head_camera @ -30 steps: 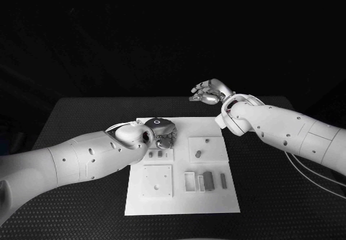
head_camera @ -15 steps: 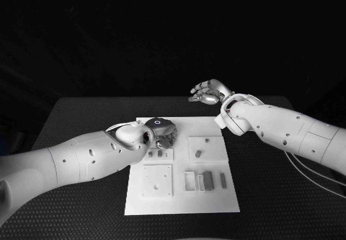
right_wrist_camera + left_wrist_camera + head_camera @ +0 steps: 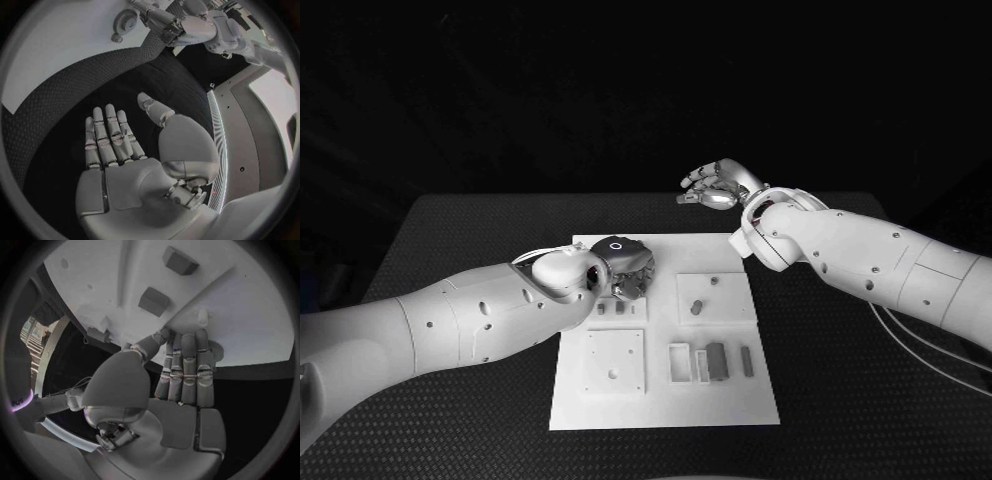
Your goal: Assemble the parts on the task board
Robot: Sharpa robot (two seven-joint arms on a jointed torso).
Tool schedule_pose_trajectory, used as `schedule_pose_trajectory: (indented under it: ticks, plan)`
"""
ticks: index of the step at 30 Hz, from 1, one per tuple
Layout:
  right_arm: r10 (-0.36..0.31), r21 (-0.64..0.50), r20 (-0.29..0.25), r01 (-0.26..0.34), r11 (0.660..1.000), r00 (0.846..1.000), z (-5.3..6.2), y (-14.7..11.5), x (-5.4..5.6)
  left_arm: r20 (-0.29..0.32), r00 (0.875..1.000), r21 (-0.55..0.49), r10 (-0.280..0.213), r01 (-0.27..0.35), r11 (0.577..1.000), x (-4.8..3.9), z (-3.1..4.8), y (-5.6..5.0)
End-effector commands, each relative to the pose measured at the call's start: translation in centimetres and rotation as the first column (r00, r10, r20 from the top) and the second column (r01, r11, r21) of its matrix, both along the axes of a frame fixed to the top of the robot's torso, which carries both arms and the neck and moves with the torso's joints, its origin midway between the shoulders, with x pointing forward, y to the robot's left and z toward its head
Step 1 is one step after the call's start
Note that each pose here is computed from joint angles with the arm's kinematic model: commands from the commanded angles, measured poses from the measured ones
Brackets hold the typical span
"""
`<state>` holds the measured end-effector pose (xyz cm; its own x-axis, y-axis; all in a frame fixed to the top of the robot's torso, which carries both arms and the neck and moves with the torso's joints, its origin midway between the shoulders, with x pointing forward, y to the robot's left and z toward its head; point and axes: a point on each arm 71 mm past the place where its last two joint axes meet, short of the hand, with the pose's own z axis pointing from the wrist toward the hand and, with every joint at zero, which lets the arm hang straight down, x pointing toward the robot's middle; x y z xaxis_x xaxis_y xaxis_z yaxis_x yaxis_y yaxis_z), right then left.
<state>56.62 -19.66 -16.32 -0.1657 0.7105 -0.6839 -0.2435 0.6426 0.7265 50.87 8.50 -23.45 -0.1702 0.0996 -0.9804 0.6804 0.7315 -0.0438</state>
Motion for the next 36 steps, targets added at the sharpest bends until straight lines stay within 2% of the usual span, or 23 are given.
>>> schedule_pose_trajectory:
  ticks: [1,8,14,15,22,27,36]
  plan:
    - [0.013,-0.001,-0.007,-0.013,1.000,1.000,-0.1,0.2,0.0,-0.054,0.998,0.001,-0.011,0.011,1.000,-0.44,-0.96,0.3]
    - [0.010,-0.001,-0.005,-0.010,1.000,1.000,-0.1,0.1,0.0,-0.071,0.997,-0.053,0.015,-0.019,0.998,-0.32,-0.80,1.2]
    - [0.004,-0.003,-0.003,-0.004,1.000,1.000,0.0,-0.2,0.0,-0.068,0.997,-0.088,0.032,-0.038,0.995,-0.23,-0.28,2.1]
    - [0.004,-0.003,-0.003,-0.004,1.000,1.000,0.0,-0.3,0.0,-0.063,0.997,-0.103,0.036,-0.042,0.994,-0.09,0.11,2.1]
    - [0.004,-0.003,-0.003,-0.004,1.000,1.000,-0.1,-0.3,0.0,-0.069,0.997,-0.157,0.046,-0.057,0.986,0.14,1.54,2.1]
    - [0.000,-0.004,-0.003,0.000,1.000,1.000,-0.1,-0.4,0.1,-0.076,0.996,-0.194,0.056,-0.070,0.978,0.08,2.91,2.4]
    - [0.001,-0.006,-0.007,-0.001,1.000,1.000,-0.3,-0.4,0.1,-0.072,0.994,-0.211,0.081,-0.095,0.973,0.18,4.05,3.6]
